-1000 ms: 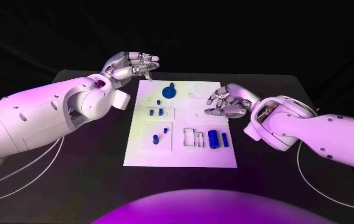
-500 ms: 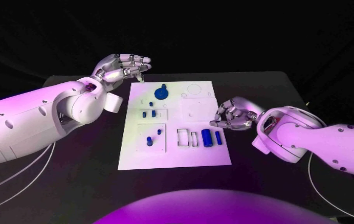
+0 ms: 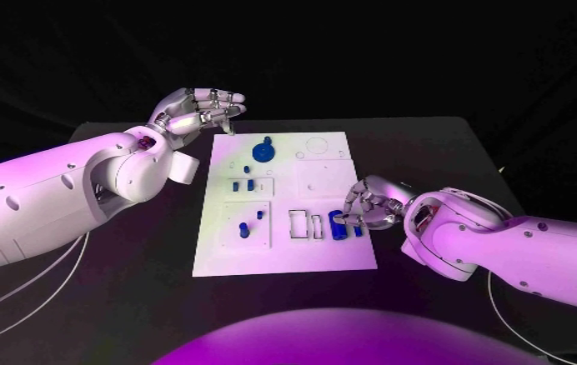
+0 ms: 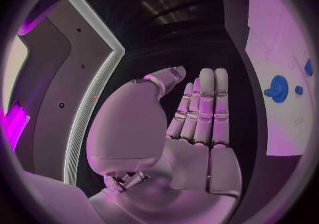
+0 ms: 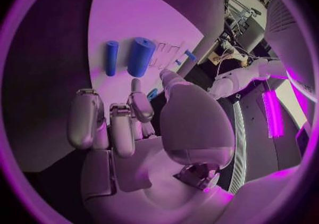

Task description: Assemble the parts on the task board

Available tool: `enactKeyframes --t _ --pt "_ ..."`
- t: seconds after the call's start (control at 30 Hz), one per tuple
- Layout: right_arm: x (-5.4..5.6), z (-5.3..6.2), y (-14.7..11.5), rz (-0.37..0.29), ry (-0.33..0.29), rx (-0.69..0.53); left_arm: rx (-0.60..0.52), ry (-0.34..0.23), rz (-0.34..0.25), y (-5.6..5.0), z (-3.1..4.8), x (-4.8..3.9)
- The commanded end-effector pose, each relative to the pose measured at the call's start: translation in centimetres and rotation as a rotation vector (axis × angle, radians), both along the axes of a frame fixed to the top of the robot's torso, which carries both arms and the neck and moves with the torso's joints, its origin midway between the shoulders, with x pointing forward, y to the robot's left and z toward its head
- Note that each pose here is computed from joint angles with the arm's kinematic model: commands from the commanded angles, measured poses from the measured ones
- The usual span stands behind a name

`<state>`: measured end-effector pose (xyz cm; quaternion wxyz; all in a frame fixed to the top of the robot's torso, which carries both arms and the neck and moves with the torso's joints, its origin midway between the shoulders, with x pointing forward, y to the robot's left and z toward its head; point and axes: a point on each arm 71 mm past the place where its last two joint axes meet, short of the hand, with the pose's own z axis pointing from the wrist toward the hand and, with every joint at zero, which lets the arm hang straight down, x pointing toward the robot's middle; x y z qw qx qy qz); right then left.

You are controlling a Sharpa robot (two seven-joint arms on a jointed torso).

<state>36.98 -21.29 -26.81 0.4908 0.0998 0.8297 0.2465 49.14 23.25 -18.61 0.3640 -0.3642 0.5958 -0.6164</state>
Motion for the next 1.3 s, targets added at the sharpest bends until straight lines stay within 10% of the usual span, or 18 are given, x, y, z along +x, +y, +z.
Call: enactKeyframes --t 0.03,1.3 --pt "-0.1 -0.4 0.2 0.017 -0.01 -0.071 -0.012 -0.001 -0.005 -0.1 0.11 -0.06" --pt "-0.3 -2.7 1.7 0.042 -0.015 -0.182 -0.01 0.001 -0.003 0.1 0.11 -0.1"
